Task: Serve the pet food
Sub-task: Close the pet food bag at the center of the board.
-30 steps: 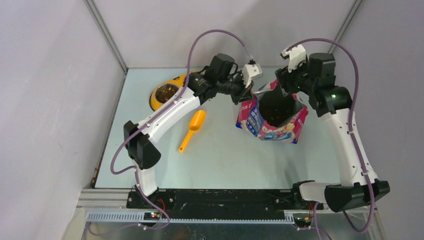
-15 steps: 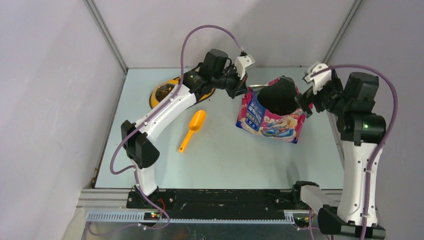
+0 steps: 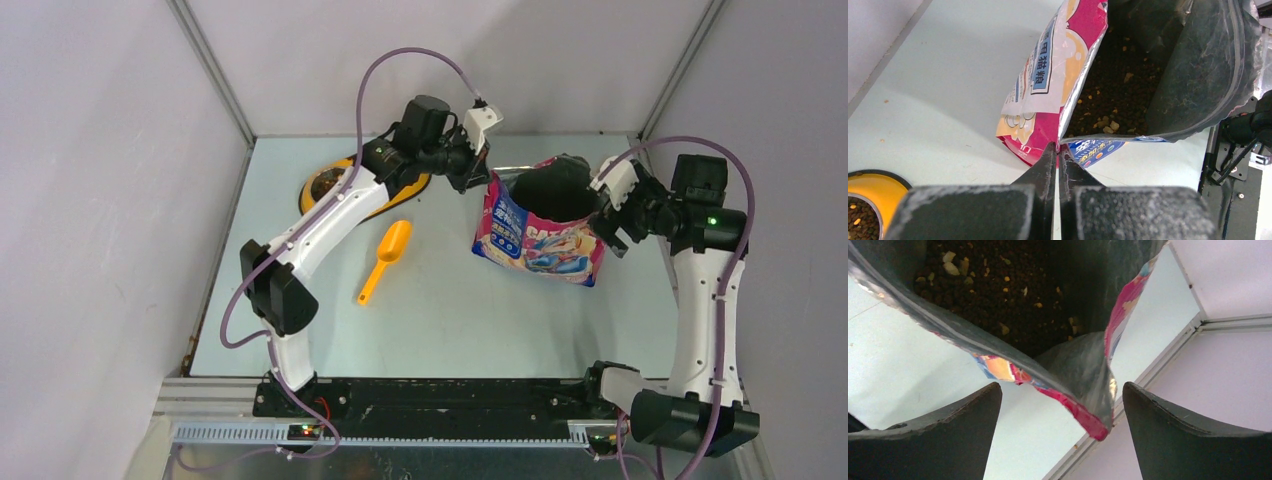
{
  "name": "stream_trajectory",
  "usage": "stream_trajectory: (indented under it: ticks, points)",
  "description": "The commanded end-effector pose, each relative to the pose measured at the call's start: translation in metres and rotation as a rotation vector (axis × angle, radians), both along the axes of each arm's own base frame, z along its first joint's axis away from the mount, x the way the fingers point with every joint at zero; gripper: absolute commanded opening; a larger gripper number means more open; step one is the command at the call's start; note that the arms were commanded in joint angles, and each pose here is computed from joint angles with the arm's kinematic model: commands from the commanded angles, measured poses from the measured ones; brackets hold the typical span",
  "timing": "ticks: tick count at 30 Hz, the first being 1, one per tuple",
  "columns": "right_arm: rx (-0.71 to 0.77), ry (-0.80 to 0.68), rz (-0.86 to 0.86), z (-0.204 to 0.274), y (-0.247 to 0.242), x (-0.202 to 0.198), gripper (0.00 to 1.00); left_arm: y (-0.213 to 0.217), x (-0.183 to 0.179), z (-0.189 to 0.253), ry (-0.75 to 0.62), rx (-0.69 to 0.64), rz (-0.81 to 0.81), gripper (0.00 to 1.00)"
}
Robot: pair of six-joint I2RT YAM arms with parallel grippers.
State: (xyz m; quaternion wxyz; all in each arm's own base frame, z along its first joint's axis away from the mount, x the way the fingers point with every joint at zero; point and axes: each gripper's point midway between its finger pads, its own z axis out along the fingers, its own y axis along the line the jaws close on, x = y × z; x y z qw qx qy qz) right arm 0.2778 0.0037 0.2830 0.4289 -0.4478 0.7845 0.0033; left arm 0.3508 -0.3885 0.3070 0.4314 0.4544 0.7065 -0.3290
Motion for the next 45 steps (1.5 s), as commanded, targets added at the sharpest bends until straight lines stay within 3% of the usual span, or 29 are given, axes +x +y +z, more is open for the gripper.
stream_trajectory:
  ticks: [1,3,5,6,8,12,19,30,31,34,36,38,41,45]
  points:
    - [-0.025,-0.092,0.026,0.014,-0.003,0.019,0.92,0.013,0.008,0.050,-0.110,-0.085,0.029,0.00]
    - [-0.020,-0.102,0.029,0.015,-0.003,0.026,0.87,0.013,0.007,0.049,-0.109,-0.082,0.021,0.00]
    - [-0.012,-0.104,0.036,0.015,-0.002,0.029,0.70,0.014,0.008,0.048,-0.108,-0.080,0.019,0.00]
    - [-0.009,-0.101,0.039,0.014,-0.001,0.029,0.52,0.014,0.008,0.047,-0.107,-0.079,0.019,0.00]
    - [-0.008,-0.099,0.046,0.014,0.000,0.028,0.31,0.016,0.008,0.049,-0.109,-0.080,0.019,0.00]
    - [-0.020,-0.102,0.047,0.016,-0.001,0.023,0.02,0.023,0.009,0.061,-0.117,-0.097,0.028,0.00]
    - [0.054,-0.202,0.040,0.047,0.013,0.011,0.00,0.041,-0.016,0.077,-0.125,-0.106,-0.012,0.00]
    - [0.442,-0.197,0.118,0.091,0.047,-0.012,0.00,0.083,-0.078,0.077,-0.207,-0.085,-0.083,0.00]
    - [0.454,-0.184,0.111,0.088,0.046,-0.009,0.00,0.083,-0.079,0.078,-0.215,-0.085,-0.093,0.04]
    - [0.479,-0.178,0.044,0.084,0.034,0.002,0.00,0.078,-0.077,0.075,-0.264,-0.050,-0.159,0.50]
    - [0.498,-0.176,-0.015,0.081,0.020,0.008,0.00,0.072,-0.066,0.071,-0.299,-0.016,-0.185,0.68]
    - [0.501,-0.166,-0.055,0.077,0.009,0.013,0.00,0.065,-0.053,0.069,-0.333,0.016,-0.213,0.77]
    - [0.480,-0.152,-0.108,0.066,-0.002,0.018,0.00,0.048,-0.029,0.052,-0.338,0.066,-0.260,0.98]
    - [0.474,-0.148,-0.132,0.060,-0.007,0.023,0.00,0.026,-0.001,0.064,-0.399,0.070,-0.295,1.00]
